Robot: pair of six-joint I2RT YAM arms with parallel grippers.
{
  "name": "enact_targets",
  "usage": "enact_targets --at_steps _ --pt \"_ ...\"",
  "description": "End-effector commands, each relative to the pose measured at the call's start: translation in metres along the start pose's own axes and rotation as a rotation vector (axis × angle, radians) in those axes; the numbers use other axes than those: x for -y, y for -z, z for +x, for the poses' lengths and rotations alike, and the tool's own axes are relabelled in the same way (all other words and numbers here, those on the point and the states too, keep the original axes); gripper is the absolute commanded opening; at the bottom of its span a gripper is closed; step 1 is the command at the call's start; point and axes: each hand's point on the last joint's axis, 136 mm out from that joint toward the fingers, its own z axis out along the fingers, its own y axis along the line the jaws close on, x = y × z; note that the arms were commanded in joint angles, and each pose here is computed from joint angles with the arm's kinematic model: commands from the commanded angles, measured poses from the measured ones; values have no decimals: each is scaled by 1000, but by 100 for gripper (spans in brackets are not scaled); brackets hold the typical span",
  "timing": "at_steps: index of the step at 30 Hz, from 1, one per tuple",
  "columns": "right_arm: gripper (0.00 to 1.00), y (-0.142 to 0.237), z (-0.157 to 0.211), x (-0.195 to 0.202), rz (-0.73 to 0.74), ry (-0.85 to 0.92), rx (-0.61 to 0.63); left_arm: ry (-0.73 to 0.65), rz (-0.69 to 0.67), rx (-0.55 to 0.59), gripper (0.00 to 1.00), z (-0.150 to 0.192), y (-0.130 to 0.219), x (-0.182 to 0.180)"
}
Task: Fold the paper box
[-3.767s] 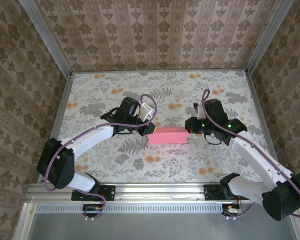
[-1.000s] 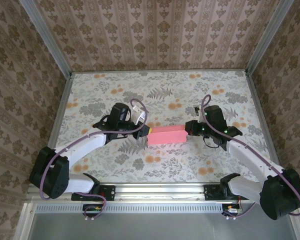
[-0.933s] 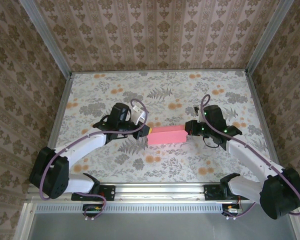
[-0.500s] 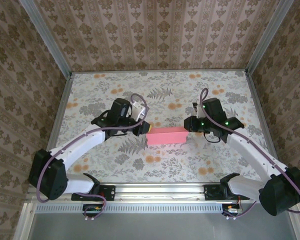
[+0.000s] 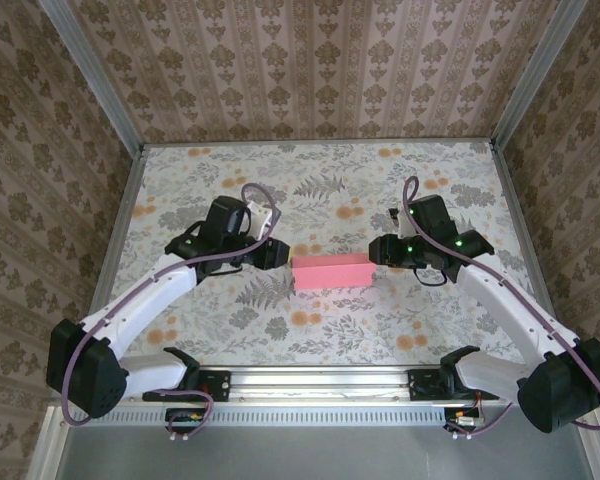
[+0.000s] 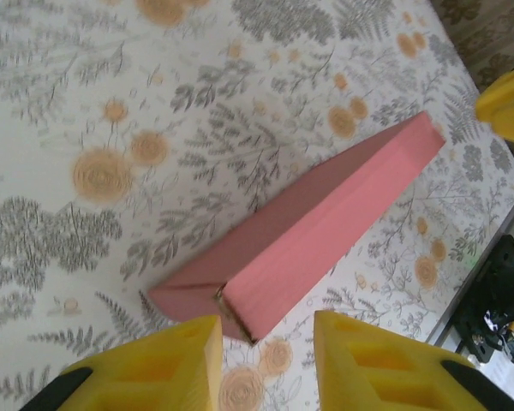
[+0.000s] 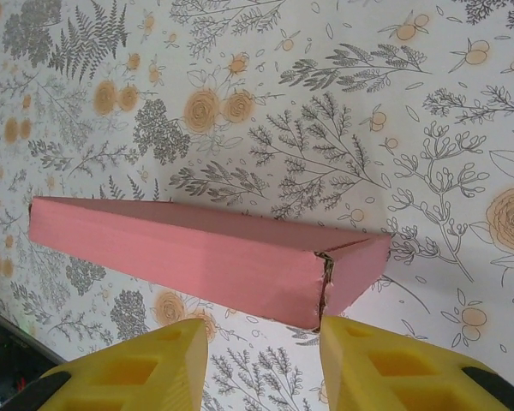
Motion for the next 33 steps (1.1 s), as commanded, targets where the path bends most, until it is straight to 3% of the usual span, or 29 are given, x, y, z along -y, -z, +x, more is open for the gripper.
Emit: enact_targets --at_steps 1,26,30,33 --pt "41 -3 5 4 11 -13 -33 117 -22 -32 34 16 -2 -8" --pt "32 -29 16 19 14 -57 -67 205 -12 -60 39 20 -36 -12" --pt "29 -31 19 19 6 -61 -70 232 12 -57 37 21 -43 -12" --pt "27 -31 22 19 -4 -64 -68 230 22 -48 29 22 -44 -11"
